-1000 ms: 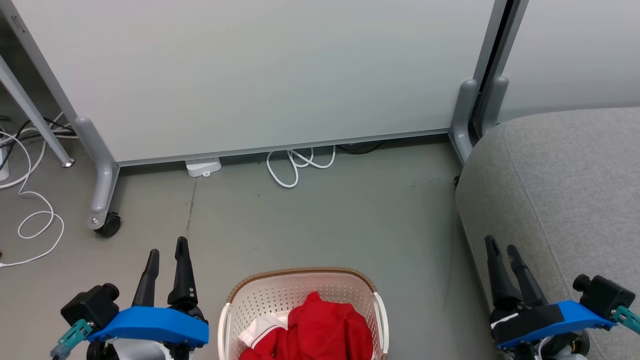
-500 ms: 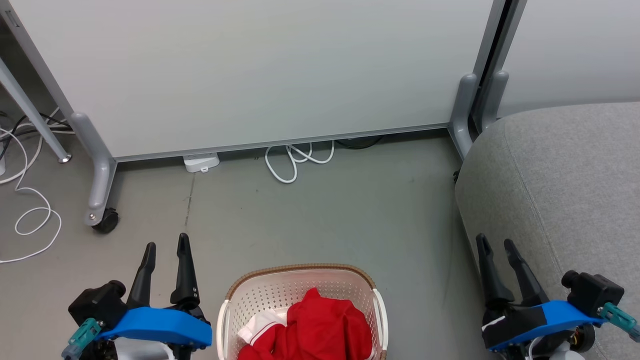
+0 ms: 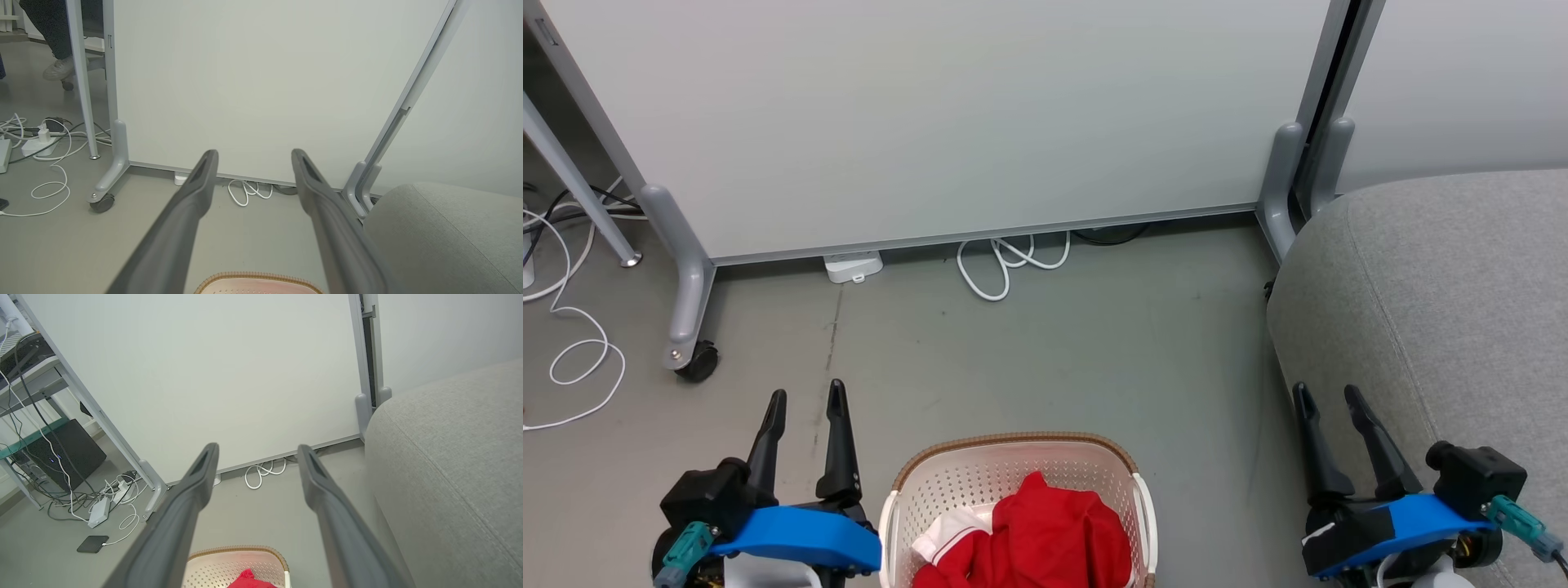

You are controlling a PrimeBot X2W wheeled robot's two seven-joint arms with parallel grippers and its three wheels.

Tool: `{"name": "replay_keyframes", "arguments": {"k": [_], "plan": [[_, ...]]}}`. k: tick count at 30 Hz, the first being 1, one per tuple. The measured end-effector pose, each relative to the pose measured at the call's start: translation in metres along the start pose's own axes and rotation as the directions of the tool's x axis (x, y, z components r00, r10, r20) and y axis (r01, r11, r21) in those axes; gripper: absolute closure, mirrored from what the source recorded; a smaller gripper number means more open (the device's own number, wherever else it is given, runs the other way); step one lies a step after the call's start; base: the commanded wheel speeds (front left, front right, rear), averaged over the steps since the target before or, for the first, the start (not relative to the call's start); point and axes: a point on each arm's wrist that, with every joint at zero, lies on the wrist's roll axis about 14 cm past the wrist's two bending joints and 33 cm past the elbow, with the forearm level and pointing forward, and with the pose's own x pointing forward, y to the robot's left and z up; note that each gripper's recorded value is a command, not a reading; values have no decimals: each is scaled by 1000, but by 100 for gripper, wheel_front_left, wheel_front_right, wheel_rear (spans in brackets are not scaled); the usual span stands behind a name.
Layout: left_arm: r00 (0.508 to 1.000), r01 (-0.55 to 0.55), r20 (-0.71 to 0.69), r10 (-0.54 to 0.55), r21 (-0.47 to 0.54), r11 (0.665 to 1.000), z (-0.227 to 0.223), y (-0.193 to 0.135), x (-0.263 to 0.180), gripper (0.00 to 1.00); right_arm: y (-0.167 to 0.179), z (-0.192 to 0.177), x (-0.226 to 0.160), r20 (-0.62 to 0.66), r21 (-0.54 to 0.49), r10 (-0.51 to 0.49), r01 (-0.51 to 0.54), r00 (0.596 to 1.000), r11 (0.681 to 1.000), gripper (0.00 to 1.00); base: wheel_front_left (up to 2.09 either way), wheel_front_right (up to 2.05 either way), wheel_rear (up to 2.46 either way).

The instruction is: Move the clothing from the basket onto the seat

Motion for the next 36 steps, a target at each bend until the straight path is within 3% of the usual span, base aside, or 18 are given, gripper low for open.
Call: {"name": "replay_keyframes", "arguments": {"k": [36], "plan": [[998,53,10,-56,154,987,-8,-5,-6,0,3,3,-1,21,-265,48,-40,999,963,0,0,0,0]]}}
